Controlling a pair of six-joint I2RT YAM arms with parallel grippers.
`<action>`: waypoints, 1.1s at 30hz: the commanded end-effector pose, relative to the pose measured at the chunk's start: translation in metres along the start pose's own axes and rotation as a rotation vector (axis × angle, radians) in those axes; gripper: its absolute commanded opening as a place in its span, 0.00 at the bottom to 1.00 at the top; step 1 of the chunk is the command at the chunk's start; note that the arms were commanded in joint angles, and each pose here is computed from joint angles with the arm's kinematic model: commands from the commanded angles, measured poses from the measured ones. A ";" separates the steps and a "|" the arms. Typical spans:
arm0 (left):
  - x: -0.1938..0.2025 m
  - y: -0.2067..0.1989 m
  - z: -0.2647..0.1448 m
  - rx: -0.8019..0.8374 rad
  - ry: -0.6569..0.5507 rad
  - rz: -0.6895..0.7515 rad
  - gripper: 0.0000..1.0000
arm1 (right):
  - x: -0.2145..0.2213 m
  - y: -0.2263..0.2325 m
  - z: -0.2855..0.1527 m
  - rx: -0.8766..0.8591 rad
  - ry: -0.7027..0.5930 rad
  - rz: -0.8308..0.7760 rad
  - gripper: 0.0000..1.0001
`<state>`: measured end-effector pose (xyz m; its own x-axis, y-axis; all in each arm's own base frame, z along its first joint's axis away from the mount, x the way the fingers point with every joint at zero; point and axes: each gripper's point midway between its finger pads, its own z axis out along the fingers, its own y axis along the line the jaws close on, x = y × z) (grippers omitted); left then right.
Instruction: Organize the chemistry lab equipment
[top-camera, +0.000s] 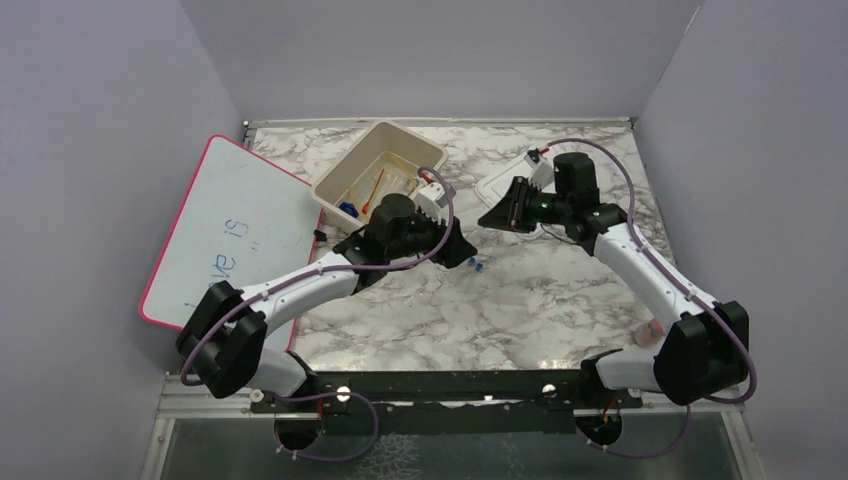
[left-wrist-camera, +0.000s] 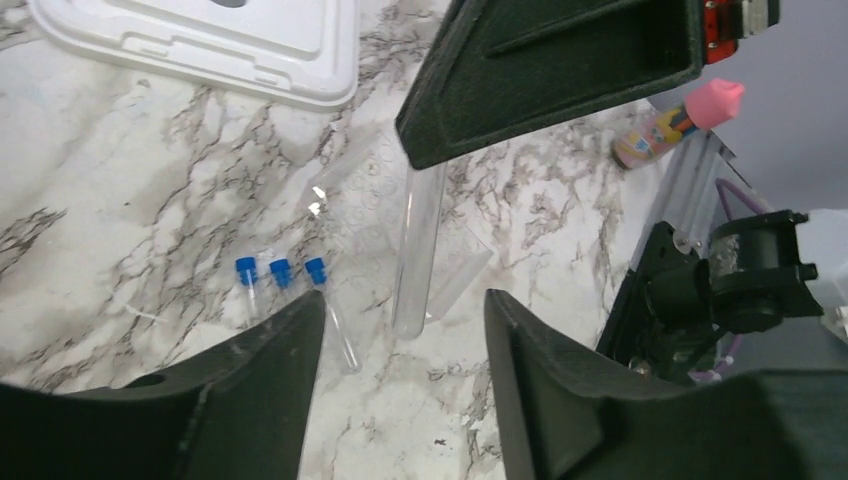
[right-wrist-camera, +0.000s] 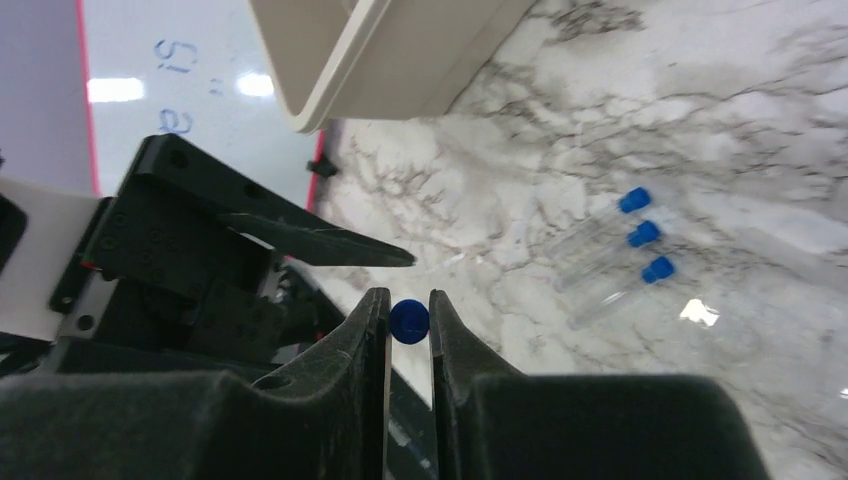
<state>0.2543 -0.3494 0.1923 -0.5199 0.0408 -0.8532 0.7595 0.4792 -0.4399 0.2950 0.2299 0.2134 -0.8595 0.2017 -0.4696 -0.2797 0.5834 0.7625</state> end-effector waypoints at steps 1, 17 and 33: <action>-0.031 0.013 -0.014 -0.141 -0.082 0.032 0.66 | -0.026 -0.012 -0.013 0.166 -0.140 -0.125 0.20; -0.024 0.045 -0.042 -0.342 -0.059 0.042 0.70 | -0.035 -0.083 -0.010 0.771 -0.408 -0.368 0.19; -0.016 0.068 -0.057 -0.482 -0.064 0.036 0.69 | -0.005 -0.105 0.024 0.810 -0.377 -0.420 0.18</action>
<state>0.2909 -0.2766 0.1861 -0.4806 0.0421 -0.8760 0.5278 0.8115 -0.2506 0.3332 0.1813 0.1315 -0.5426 -0.0191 -0.8397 -0.0496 0.9987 0.0093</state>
